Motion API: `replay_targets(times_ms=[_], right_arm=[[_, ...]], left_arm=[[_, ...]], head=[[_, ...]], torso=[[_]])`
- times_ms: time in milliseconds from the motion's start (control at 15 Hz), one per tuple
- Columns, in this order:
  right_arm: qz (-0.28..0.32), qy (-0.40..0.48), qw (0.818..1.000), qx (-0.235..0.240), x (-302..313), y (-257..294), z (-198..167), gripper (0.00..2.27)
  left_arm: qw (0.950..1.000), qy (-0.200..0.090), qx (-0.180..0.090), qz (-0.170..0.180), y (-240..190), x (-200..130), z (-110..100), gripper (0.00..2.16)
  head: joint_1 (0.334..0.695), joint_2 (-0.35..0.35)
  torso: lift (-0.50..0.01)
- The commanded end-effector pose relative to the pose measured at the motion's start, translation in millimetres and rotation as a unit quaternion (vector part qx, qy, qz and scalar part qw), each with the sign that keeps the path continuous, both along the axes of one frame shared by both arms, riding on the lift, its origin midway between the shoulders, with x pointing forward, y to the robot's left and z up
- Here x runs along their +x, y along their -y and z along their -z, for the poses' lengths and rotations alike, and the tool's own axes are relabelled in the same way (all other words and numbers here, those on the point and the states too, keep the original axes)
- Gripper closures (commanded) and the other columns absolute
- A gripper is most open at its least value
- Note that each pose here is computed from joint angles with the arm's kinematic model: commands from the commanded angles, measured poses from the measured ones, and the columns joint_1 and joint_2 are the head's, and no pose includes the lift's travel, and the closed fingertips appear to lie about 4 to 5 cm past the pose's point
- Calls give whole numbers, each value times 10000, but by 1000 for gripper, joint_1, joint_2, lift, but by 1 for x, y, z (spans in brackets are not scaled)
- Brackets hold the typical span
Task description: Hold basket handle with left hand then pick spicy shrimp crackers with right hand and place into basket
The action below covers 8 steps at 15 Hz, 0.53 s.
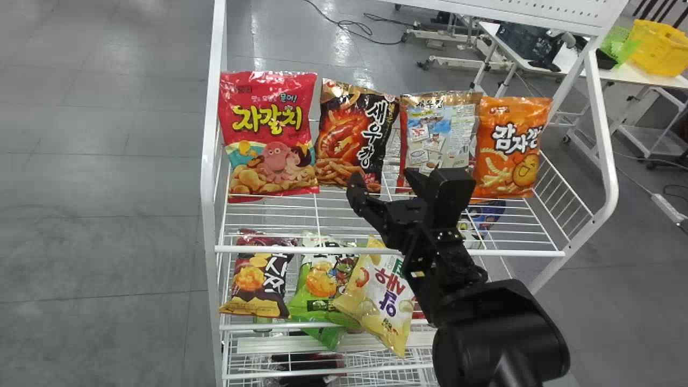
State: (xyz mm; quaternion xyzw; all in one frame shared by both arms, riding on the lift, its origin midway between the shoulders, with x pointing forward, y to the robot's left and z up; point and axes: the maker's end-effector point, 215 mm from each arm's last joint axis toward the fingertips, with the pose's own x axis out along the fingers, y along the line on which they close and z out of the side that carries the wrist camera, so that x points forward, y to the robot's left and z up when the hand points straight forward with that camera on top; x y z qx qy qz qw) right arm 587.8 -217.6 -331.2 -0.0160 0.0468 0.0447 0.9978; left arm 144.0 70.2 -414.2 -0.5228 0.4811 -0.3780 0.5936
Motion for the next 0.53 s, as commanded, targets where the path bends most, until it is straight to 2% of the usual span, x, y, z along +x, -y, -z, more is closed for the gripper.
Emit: replay_targets(times_ms=[0, 467], right_arm=[[-55, 14, 10000, -31, 19, -10, -3, 140], [58, -95, 9999, -89, 70, -2, -3, 140]], left_arm=[[10000, -12, -16, -35, 0, 2, 0, 1892], [9999, -66, -59, -113, -5, 3, 3, 1892]], head=[[695, -233], [695, -199]], torso=[[-37], [-37]])
